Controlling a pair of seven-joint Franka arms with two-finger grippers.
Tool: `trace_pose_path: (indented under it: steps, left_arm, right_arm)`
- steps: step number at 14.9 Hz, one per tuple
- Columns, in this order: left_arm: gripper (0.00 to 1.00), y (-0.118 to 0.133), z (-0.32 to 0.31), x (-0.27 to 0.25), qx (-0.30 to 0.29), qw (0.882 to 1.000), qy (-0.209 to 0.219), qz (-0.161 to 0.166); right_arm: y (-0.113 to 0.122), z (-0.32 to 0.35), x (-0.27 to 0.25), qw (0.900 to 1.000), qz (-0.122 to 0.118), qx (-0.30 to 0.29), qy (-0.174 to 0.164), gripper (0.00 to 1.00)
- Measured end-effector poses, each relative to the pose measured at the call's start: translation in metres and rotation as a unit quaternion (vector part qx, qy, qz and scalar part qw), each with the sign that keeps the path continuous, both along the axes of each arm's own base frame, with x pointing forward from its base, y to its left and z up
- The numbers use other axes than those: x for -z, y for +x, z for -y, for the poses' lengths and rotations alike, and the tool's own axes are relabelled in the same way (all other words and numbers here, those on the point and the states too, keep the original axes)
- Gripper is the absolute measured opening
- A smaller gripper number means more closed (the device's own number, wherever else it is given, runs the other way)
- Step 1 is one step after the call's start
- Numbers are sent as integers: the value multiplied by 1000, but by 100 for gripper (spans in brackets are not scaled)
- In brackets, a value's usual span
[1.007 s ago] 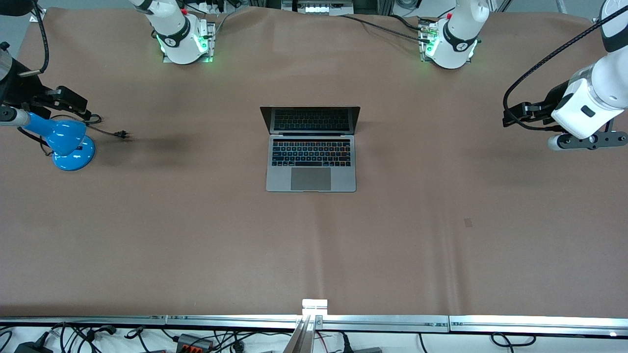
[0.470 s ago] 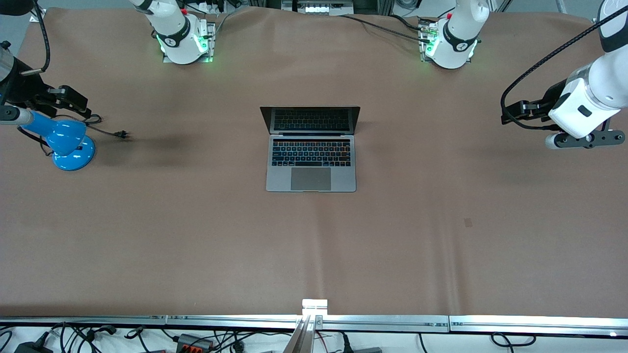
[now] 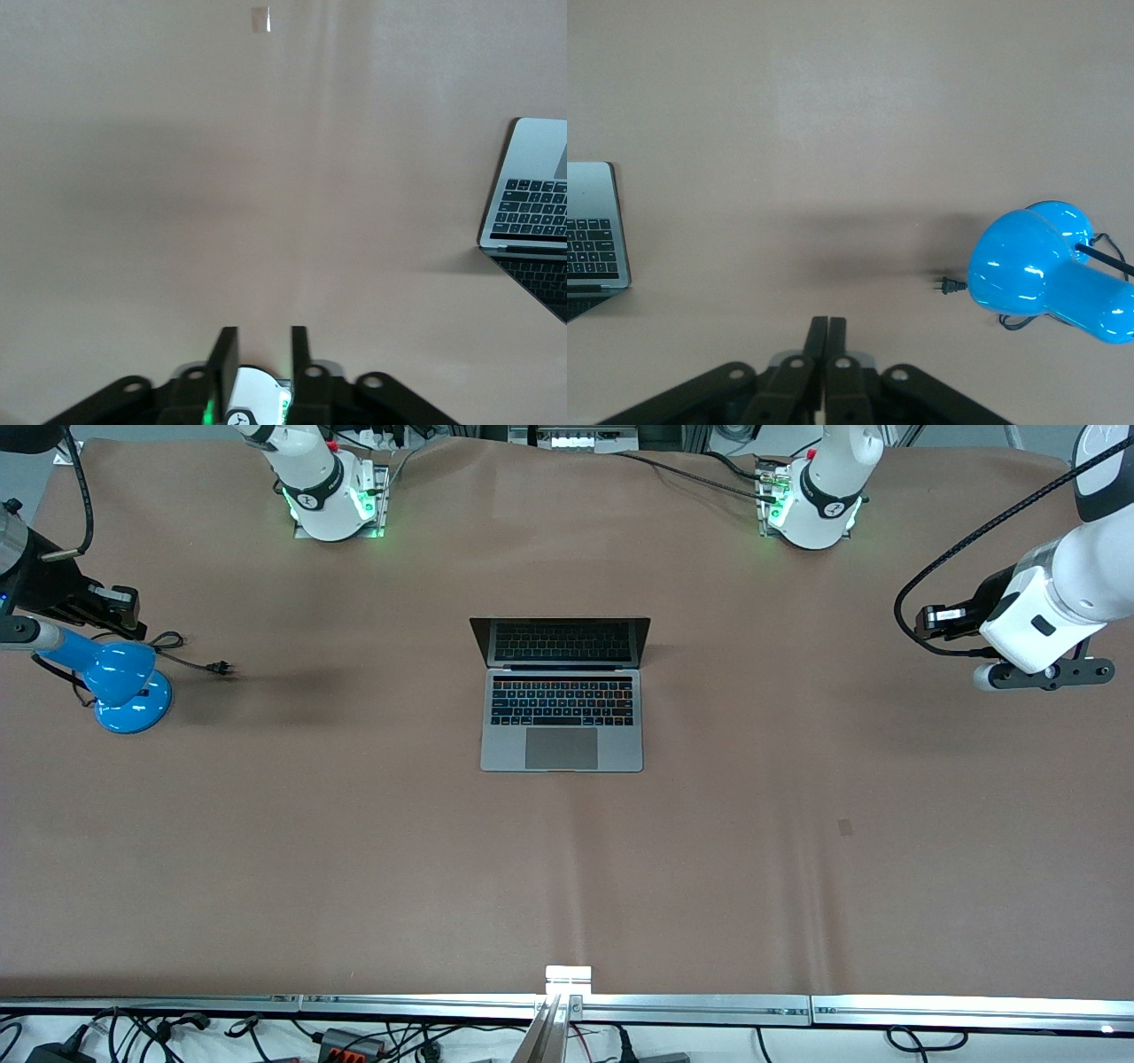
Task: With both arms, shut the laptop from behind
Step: 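Move both grippers toward the back of the laptop screen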
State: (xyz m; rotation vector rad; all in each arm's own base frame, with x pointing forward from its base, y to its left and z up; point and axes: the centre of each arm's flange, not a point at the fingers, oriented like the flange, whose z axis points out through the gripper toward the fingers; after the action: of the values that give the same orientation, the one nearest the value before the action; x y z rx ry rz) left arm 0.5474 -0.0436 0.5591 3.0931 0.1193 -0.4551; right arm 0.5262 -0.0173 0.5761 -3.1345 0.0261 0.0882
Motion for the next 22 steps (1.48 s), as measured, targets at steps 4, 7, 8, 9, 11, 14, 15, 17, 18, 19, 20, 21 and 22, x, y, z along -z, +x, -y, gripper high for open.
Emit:
trace_pose_path:
  steps: [4,7,8,9,11,14,15,17,18,19,20,21,22]
  left_arm:
    - [1,-3,9,5,8,1000,-6,-14]
    - [1,-5,22,10,15,999,-21,-20]
    - [1,-6,30,13,20,999,-32,-25]
    - [1,-9,45,18,30,998,-43,-32]
    - [1,-17,84,35,59,995,-55,-50]
    - [1,-28,123,85,59,991,-102,-66]
    - [1,-35,134,101,61,990,-109,-72]
    - [1,-56,165,118,55,988,-112,-89]
    - [1,-67,182,121,47,988,-116,-96]
    - [1,-77,199,123,47,987,-117,-98]
    - [1,-87,213,125,49,987,-116,-97]
    - [1,-97,226,130,50,987,-117,-98]
    - [1,-107,237,136,49,986,-121,-100]
  right_arm:
    - [-6,-7,8,999,-34,-6,1,1]
    - [-7,-34,21,998,-60,-30,6,1]
    - [-8,-47,28,996,-73,-39,14,1]
    - [-9,-58,37,995,-89,-44,28,1]
    - [-10,-74,55,991,-115,-51,52,1]
    - [-18,-117,86,983,-154,-67,74,1]
    - [-25,-140,96,980,-169,-67,81,1]
    - [-43,-189,117,975,-190,-78,90,1]
    - [-52,-212,127,973,-194,-84,92,1]
    - [-63,-233,137,972,-196,-91,90,1]
    - [-74,-254,146,971,-198,-99,86,1]
    - [-87,-274,155,971,-200,-107,82,1]
    - [-99,-294,164,970,-202,-111,81,1]
